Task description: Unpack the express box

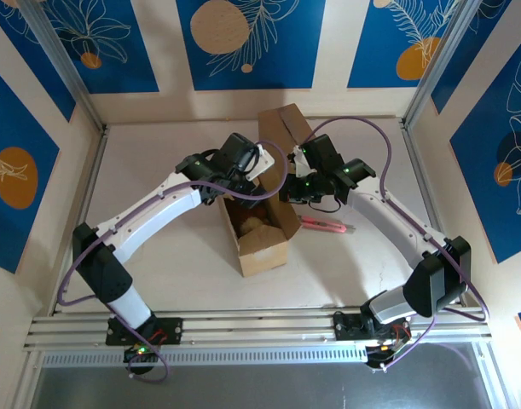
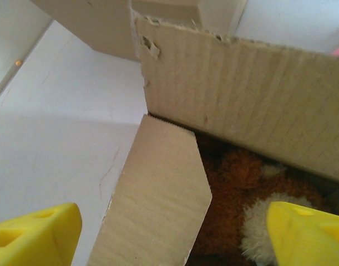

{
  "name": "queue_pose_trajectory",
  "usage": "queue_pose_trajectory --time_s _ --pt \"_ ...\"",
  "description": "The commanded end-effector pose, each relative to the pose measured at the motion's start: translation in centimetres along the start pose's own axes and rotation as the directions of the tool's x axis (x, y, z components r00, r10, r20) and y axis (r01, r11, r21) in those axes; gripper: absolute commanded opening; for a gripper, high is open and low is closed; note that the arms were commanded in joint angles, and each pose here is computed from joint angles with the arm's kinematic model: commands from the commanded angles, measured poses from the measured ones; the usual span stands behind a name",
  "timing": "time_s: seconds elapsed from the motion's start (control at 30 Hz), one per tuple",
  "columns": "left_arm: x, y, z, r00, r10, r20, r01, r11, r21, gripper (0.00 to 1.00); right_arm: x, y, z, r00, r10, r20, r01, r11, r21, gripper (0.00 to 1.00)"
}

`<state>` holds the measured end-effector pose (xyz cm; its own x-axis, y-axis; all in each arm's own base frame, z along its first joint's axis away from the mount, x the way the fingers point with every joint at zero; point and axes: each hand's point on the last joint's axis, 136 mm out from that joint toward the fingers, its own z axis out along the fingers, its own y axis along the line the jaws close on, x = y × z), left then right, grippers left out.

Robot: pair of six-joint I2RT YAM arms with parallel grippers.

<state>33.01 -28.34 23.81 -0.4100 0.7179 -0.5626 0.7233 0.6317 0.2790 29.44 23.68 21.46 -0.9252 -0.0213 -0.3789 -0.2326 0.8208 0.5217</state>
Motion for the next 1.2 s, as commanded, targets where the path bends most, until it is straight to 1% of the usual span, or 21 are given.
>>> queue_pose_trajectory --time_s 0.0,0.17,0.27,0.33,0.5,0.7,0.83,0.93,1.17 --pt "1.5 -0.5 0.9 0.997 0.054 -0.052 -0.053 0.998 0.013 0.88 0.1 0.5 -1.2 1.000 -0.014 0.015 0.014 0.999 -0.038 0.00" --pt "3.1 -0.4 2.8 0.988 0.087 -0.127 -0.091 0.996 -0.021 0.91 0.2 0.4 -1.2 1.000 -0.012 0.010 0.013 0.999 -0.036 0.00" --pt "3.8 -0.4 3.9 0.982 0.106 -0.157 -0.112 0.993 -0.033 0.98 0.2 0.4 -1.2 1.000 -0.012 0.011 0.012 0.999 -0.039 0.00" --pt "4.1 -0.3 4.6 0.978 0.118 -0.174 -0.130 0.990 -0.054 0.99 0.3 0.4 -1.1 1.000 -0.010 0.008 0.010 0.999 -0.043 0.00" --pt "4.5 0.9 5.8 0.967 0.142 -0.210 -0.175 0.973 -0.150 0.96 0.4 0.4 -1.1 1.000 -0.009 0.006 0.009 0.999 -0.048 0.00" --pt "5.0 2.4 5.5 0.949 0.179 -0.260 -0.250 0.929 -0.273 0.90 0.4 0.4 -1.1 1.000 -0.011 0.007 0.012 0.999 -0.050 0.00" --pt "5.0 3.2 5.0 0.941 0.199 -0.275 -0.287 0.899 -0.332 0.84 0.4 0.5 -1.1 1.000 -0.011 0.007 0.011 0.999 -0.053 0.00" --pt "4.5 3.5 4.4 0.940 0.208 -0.270 -0.299 0.884 -0.359 0.75 0.4 0.5 -1.1 1.000 -0.011 0.006 0.011 0.998 -0.057 0.00" --pt "3.3 3.7 3.2 0.943 0.220 -0.249 -0.301 0.883 -0.359 0.44 0.4 0.5 -1.1 1.000 -0.011 0.007 0.011 0.998 -0.056 0.00"
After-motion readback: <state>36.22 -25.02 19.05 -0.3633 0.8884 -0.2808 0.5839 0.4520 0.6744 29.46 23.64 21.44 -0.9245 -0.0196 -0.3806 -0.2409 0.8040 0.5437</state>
